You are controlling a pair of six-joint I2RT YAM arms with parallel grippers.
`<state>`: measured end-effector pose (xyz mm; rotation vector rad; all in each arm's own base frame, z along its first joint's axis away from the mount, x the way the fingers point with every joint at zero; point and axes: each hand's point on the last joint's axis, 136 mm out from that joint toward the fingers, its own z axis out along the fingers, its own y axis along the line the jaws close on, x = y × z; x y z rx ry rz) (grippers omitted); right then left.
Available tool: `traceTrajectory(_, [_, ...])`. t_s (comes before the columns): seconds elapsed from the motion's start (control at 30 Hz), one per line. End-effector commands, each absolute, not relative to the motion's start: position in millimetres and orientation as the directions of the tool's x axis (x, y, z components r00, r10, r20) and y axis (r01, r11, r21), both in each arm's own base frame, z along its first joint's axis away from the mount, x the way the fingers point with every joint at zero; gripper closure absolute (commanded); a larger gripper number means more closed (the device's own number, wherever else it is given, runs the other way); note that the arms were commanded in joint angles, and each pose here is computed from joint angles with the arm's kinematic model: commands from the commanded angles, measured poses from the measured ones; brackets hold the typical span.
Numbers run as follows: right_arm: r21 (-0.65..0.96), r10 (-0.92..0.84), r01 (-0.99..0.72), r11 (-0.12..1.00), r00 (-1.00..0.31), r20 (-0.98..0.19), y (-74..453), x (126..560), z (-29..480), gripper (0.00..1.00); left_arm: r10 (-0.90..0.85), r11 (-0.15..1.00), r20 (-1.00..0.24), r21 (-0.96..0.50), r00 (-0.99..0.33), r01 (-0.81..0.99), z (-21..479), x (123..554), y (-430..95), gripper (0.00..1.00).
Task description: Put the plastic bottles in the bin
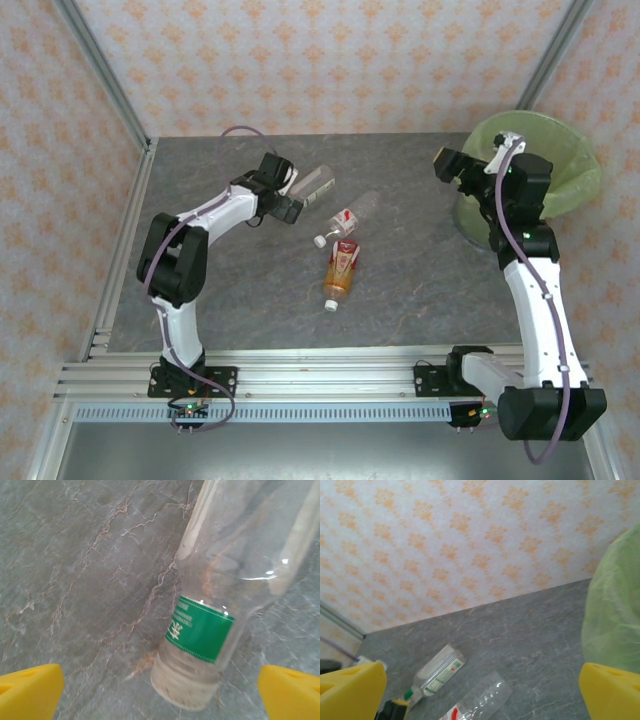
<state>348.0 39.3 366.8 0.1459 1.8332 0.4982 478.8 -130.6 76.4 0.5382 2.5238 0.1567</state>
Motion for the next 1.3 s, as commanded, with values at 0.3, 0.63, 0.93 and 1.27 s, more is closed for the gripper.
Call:
traceTrajectory(0.3, [0.363, 0.303, -0.205, 0.909, -0.270, -0.914, 45, 330, 378, 0.01, 0.527, 0.849, -0.404, 0.218, -0.748, 0.481, 48, 490, -136, 0.13])
traceTrajectory(0.63, [0.368, 0.313, -0.187, 0.911, -0.268, -0.911, 42, 332, 382, 0.01, 0.563, 0.826, -0.352, 0.215, -0.748, 0.521, 35, 492, -141, 0.28])
traceTrajectory(0.93, [0.388, 0.338, -0.162, 0.907, -0.269, -0.902, 39, 336, 377, 0.01, 0.620, 0.784, -0.299, 0.226, -0.725, 0.577, 26, 489, -153, 0.38])
traceTrajectory(1.27, [0.386, 0.332, -0.148, 0.911, -0.293, -0.897, 38, 336, 368, 0.01, 0.600, 0.800, -0.318, 0.228, -0.734, 0.555, 33, 485, -150, 0.53])
